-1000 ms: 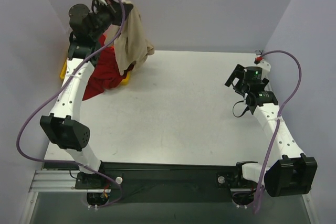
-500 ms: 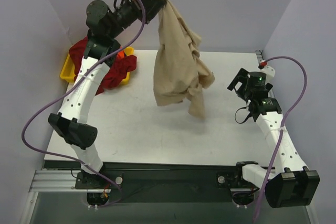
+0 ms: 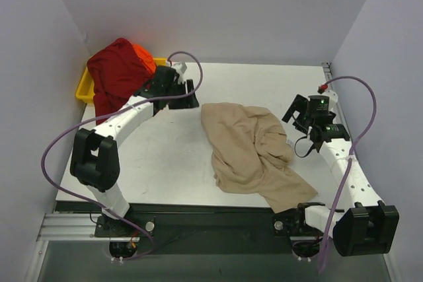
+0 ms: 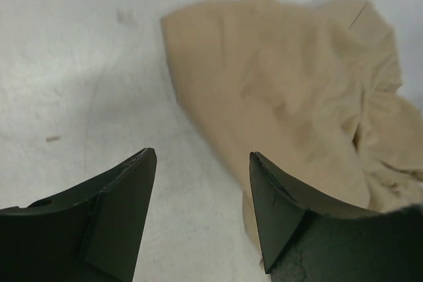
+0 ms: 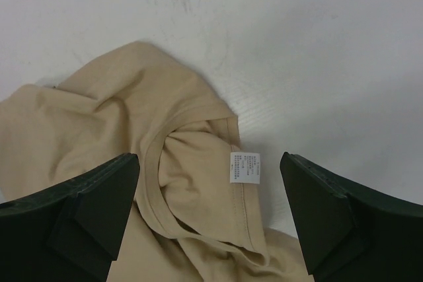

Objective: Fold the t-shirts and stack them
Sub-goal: Move the tshirt to the center of the board, then flatten out the tshirt

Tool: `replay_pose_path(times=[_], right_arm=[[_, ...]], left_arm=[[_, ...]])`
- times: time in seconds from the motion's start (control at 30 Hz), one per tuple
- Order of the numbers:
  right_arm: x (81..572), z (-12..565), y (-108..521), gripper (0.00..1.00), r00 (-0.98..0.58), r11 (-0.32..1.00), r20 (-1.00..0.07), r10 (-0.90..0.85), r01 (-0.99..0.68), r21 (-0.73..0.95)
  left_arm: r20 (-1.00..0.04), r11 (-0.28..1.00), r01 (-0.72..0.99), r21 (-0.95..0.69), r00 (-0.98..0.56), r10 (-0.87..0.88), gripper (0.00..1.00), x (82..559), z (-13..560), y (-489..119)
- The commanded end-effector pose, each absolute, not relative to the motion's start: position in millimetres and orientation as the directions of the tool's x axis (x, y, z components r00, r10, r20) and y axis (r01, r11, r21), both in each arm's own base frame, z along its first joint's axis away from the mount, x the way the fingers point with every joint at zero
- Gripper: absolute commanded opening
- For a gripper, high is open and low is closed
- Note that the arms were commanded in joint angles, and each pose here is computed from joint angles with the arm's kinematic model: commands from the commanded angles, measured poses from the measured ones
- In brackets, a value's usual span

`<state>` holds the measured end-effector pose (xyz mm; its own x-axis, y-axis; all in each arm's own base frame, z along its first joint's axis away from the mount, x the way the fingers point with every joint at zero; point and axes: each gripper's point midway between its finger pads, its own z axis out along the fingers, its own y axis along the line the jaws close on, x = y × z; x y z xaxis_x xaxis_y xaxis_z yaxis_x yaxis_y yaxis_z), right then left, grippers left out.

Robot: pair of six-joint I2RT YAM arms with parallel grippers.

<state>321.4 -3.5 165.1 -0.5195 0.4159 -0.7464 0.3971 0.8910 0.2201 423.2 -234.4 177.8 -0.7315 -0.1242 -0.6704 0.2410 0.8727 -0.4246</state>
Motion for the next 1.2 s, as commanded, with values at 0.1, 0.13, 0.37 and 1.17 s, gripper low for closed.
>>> replay_pose_path(times=[0.1,0.13,0.37,1.17], right_arm=[[306,114,13,0.91,-0.664,0.901,-0.615,0.425,0.376,0.218],[302,108,14,0.91,-0.68,0.9,-0.596,0.427,0.38,0.213],[275,77,18,0.89,-0.76,0.895,-0.477,0.442,0.406,0.182],[270,50,38,0.28,-0.855,0.895,-0.285,0.434,0.373,0.245]], left_arm=[[-0.592,0.839,0.275,-0.47,-0.803,-0.068,0.7,363,146,-249],[-0.574,0.83,0.273,-0.487,-0.816,-0.068,0.7,357,140,-254],[-0.483,0.79,0.275,-0.548,-0.875,-0.03,0.72,331,103,-293],[-0.421,0.73,0.247,-0.637,-0.905,-0.062,0.38,362,67,-332]])
